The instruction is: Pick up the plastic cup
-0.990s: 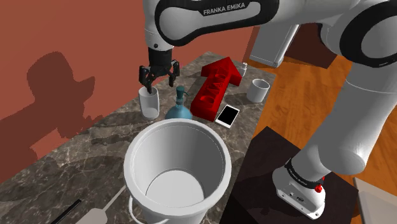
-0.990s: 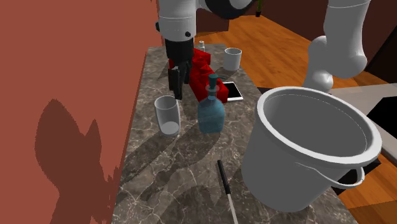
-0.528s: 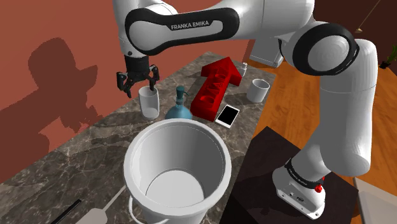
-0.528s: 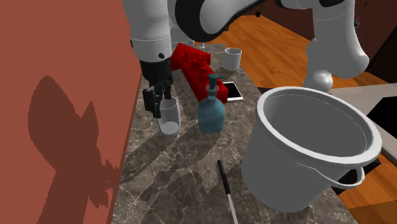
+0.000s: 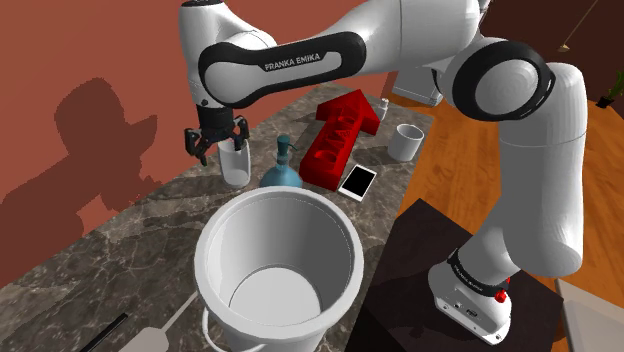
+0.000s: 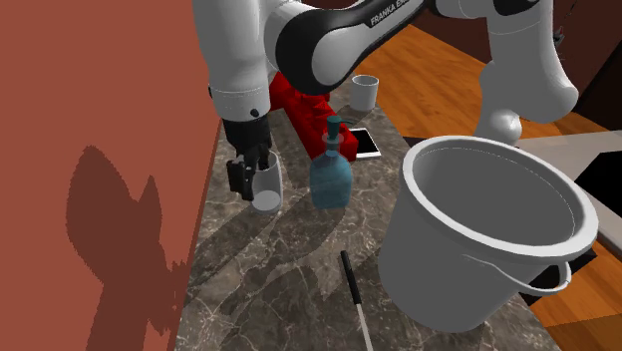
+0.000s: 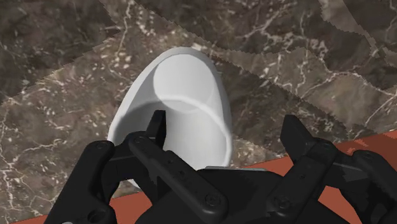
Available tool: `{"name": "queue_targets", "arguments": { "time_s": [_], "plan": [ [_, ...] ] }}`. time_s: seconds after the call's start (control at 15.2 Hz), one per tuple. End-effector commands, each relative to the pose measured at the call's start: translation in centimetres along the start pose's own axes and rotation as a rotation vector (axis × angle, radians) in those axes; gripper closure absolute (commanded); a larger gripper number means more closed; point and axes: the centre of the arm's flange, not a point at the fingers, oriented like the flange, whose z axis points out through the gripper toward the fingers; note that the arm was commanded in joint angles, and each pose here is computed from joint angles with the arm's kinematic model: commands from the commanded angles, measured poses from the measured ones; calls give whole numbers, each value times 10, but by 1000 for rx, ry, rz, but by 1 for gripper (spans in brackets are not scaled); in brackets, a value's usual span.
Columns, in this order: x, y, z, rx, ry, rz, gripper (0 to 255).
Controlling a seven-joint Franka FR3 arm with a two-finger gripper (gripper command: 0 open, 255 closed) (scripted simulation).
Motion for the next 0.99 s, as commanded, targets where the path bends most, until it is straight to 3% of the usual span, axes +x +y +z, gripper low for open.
{"name": "queue_targets", "arguments": {
  "time_s": [0.0, 0.59, 0.92],
  "plan": [
    [0, 0, 2, 0, 0, 0, 255],
    [1, 0, 2, 0, 0, 0, 255],
    [1, 0, -24, 0, 0, 0, 255]
  ]
}}
